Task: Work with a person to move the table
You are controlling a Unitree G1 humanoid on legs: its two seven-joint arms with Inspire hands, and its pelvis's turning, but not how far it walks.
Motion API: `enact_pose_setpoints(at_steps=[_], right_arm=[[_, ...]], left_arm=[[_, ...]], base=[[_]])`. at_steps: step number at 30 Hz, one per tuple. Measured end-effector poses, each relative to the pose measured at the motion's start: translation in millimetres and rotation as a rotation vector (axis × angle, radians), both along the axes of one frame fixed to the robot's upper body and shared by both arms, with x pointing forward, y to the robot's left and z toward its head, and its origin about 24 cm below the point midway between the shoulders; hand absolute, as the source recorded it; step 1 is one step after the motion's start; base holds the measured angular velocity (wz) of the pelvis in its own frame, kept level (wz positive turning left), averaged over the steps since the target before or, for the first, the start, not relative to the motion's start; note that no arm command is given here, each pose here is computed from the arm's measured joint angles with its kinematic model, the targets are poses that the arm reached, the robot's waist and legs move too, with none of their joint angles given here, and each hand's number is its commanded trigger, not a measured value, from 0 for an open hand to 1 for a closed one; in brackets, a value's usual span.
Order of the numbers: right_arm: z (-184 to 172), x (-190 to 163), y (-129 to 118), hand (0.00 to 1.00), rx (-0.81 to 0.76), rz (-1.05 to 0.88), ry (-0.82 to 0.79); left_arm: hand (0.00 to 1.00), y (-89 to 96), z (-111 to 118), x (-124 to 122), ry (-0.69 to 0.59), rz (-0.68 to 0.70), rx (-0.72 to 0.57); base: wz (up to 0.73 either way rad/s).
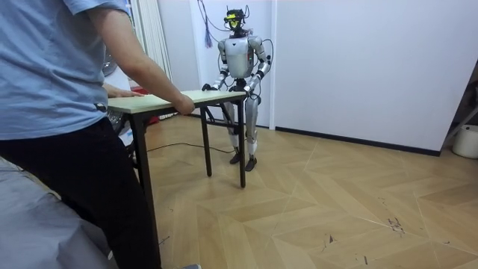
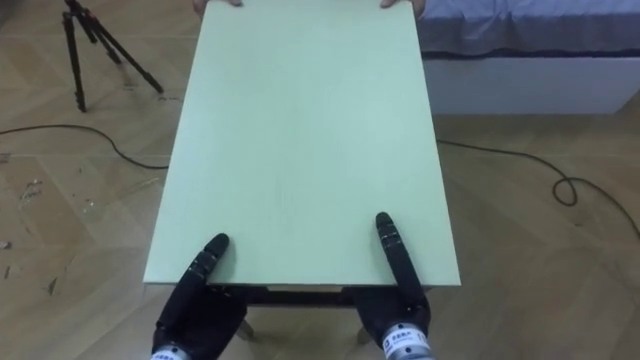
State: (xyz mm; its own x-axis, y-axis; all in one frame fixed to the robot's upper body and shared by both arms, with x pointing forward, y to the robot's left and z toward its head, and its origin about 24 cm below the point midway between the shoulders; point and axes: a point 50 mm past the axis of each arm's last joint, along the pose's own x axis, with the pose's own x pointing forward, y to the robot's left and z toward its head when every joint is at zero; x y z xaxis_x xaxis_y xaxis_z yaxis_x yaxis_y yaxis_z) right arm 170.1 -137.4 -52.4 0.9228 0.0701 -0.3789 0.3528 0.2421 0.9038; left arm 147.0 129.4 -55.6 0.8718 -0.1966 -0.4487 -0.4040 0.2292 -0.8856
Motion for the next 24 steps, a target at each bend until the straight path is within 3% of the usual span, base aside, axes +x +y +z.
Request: enact_pose_setpoints(at_steps=[24], right_arm=[[2, -14, -6, 1.00, -0.010, 0.012, 0.005]], left_arm=[[1.00, -7.0, -1, -19, 0.015, 0.003, -0.006]], base=[[0.01]])
